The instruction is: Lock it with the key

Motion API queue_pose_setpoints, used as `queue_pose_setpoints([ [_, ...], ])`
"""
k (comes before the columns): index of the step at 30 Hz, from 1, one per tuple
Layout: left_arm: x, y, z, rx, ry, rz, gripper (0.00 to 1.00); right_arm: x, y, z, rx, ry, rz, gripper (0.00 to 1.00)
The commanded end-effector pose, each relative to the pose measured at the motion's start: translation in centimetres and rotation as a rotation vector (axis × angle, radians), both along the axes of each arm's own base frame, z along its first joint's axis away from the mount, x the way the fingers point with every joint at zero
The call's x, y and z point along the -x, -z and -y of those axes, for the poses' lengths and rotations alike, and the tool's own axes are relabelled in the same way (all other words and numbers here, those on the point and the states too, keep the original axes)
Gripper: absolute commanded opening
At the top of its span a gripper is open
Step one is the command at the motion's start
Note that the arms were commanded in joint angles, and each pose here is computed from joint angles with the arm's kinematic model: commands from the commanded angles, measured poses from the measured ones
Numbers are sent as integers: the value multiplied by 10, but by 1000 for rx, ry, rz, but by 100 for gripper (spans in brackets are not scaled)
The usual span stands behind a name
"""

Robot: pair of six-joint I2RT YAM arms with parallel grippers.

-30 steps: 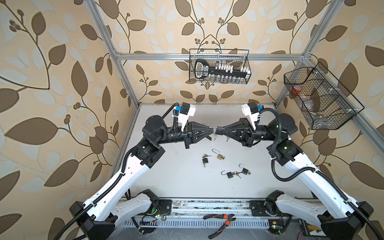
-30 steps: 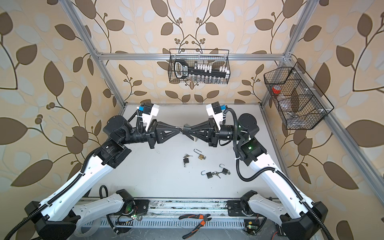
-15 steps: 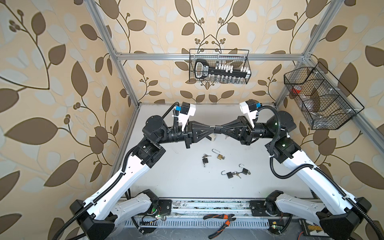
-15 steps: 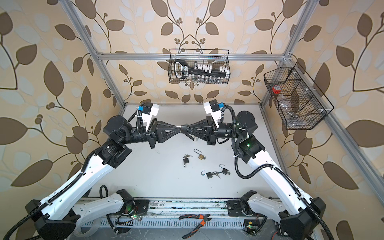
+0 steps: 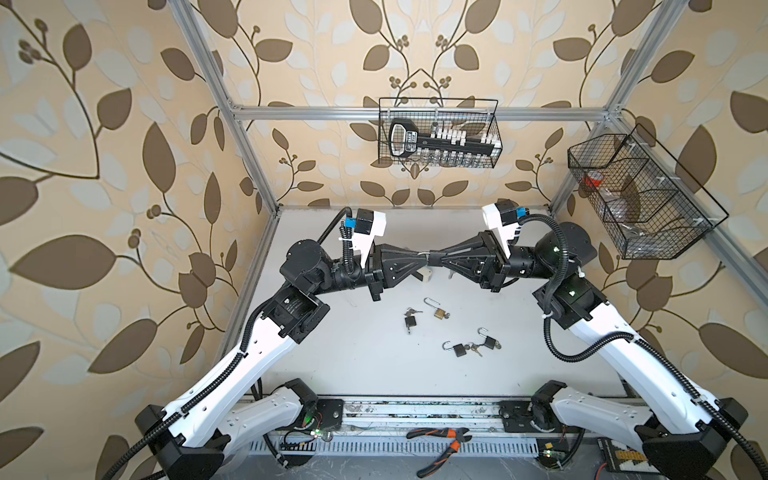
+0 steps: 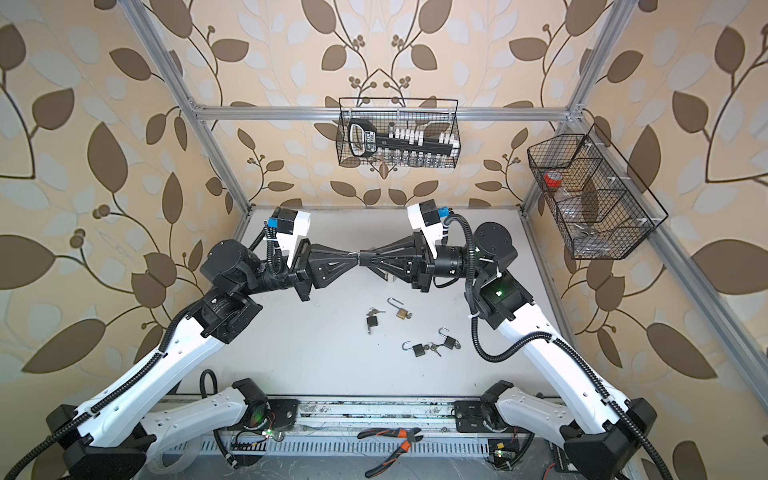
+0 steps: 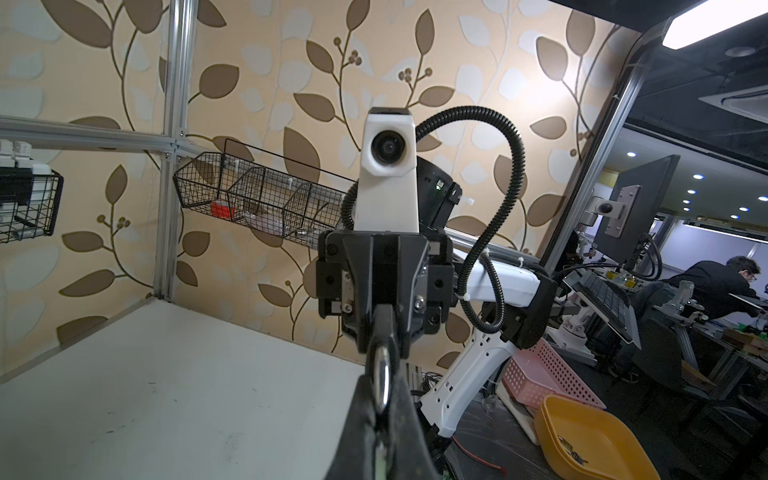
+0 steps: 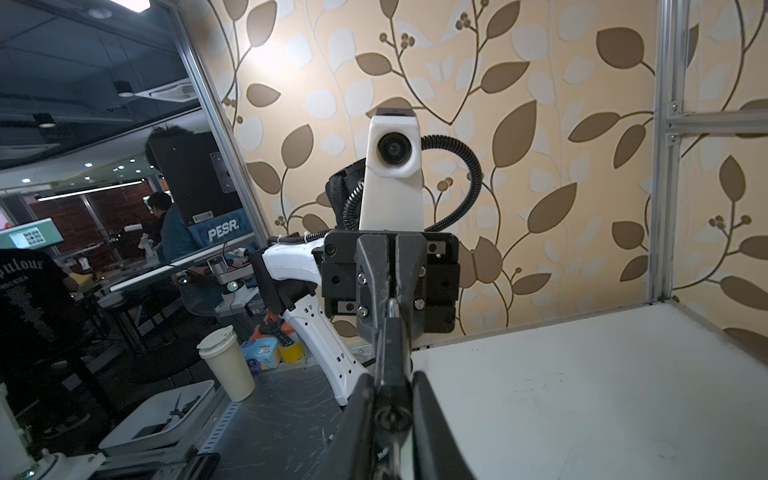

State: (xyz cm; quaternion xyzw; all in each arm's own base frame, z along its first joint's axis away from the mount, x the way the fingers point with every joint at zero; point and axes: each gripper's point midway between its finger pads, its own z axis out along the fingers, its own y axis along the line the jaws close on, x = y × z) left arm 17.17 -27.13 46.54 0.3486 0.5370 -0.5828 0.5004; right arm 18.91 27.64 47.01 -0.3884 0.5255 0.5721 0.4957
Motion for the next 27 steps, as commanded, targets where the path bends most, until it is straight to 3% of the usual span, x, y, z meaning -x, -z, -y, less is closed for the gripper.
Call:
queue_pose_setpoints([
  [1, 1, -2, -11, 2, 2, -13, 0, -5, -3, 17, -6, 101, 58, 61],
  [6, 4, 0, -19, -17, -8, -2, 0, -15, -1, 39, -13, 189, 42, 63],
  [8, 6, 0, -18, -19, 11, -3, 0, -14, 2, 36, 12, 153, 13, 63],
  [15, 13, -3, -15, -22, 73, 5, 0, -3, 8, 23, 72, -21, -68, 46],
  [27, 16, -2, -12, -25, 109, 3, 0, 10, 10, 11, 73, -153, -85, 42],
])
